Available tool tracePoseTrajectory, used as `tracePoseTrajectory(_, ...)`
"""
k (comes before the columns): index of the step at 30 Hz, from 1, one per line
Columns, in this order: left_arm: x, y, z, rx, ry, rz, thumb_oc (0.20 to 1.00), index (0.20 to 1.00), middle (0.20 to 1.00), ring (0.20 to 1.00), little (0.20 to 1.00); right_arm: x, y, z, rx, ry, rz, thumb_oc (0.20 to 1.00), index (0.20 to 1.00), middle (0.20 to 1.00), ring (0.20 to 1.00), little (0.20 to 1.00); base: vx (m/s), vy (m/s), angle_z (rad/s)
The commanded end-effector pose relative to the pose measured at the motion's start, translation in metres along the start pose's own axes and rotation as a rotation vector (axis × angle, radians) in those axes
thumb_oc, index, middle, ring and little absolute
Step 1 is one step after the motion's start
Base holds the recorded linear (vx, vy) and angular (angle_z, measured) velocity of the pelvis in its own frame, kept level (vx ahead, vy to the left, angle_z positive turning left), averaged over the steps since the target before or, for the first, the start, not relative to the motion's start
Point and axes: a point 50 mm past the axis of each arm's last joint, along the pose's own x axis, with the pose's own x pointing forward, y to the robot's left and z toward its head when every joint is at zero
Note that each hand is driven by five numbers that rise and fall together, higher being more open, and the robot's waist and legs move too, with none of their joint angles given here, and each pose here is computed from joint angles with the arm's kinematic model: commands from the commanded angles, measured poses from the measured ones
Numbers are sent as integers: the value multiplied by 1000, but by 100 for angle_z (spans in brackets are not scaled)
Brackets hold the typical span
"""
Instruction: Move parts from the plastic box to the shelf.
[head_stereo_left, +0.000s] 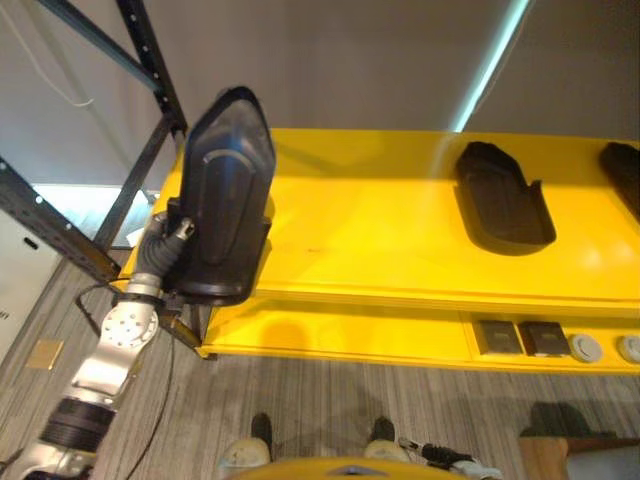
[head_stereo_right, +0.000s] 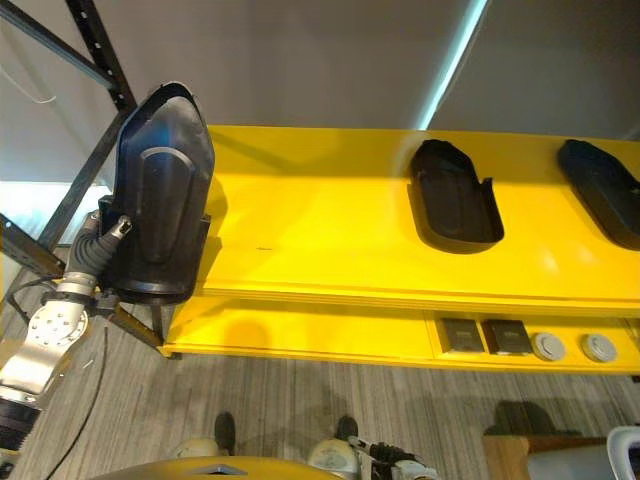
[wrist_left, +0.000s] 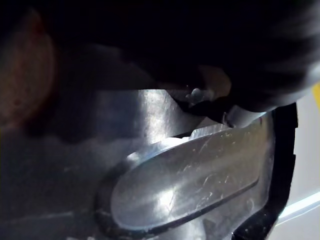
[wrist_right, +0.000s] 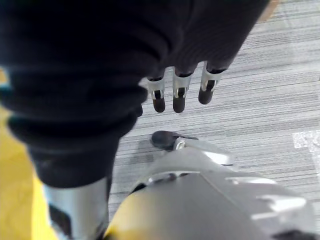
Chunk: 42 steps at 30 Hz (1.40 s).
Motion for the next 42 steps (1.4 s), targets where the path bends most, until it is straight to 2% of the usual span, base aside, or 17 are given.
tracePoseTrajectory(1,22,0,26,-170,-113,44,200,200,200,200,200,0,-12,1,-145,0,-35,1000,1000,1000,1000,1000,101,-100,15)
tracePoseTrajectory(3,27,-2,19,-240,-60,27,200,200,200,200,200,0,-7,-5,-176,18,13,1000,1000,1000,1000,1000,104,-114,2)
tracePoseTrajectory(5,30,-11,7,-423,44,-45,200,200,200,200,200,-1,-6,-14,-189,61,59,1000,1000,1000,1000,1000,69,-94,-7)
tracePoseTrajectory(9,39,-29,0,-577,92,-57,200,200,200,200,200,-3,-15,-22,-206,145,109,1000,1000,1000,1000,1000,2,-16,-11)
tracePoseTrajectory(13,58,-23,2,-604,105,-46,200,200,200,200,200,-3,-26,-9,-260,109,92,1000,1000,1000,1000,1000,-21,23,-15)
tracePoseTrajectory(15,68,-11,4,-558,95,-31,200,200,200,200,200,-2,-28,4,-469,71,90,1000,1000,1000,1000,1000,-70,39,-7)
tracePoseTrajectory(17,85,4,15,-531,90,-34,200,200,200,200,200,-3,-31,13,-530,46,85,1000,1000,1000,1000,1000,-66,22,-21)
tracePoseTrajectory(22,111,41,20,-389,203,36,200,200,200,200,200,-4,-41,28,-532,20,45,1000,1000,1000,1000,1000,-32,0,-10)
tracePoseTrajectory(25,117,53,18,-364,281,41,200,200,200,200,200,-5,-45,35,-544,13,47,1000,1000,1000,1000,1000,-46,-2,-15)
tracePoseTrajectory(32,117,63,11,-296,408,28,200,200,200,200,200,-5,-47,46,-548,-15,53,1000,1000,1000,1000,1000,-39,5,-3)
tracePoseTrajectory(37,112,44,-2,-322,497,-53,200,200,200,200,200,-5,-40,52,-535,-39,61,1000,1000,1000,1000,1000,-25,-7,0)
tracePoseTrajectory(38,109,34,-9,-348,534,-68,435,435,435,435,435,-5,-39,55,-534,-46,63,1000,1000,1000,1000,1000,-32,3,1)
tracePoseTrajectory(39,109,32,-11,-353,545,-66,520,520,520,520,520,-5,-38,56,-531,-48,64,1000,1000,1000,1000,1000,0,0,0)
tracePoseTrajectory(42,105,26,-18,-382,584,-83,576,576,576,576,576,-5,-36,56,-506,-56,64,1000,1000,1000,1000,1000,0,0,0)
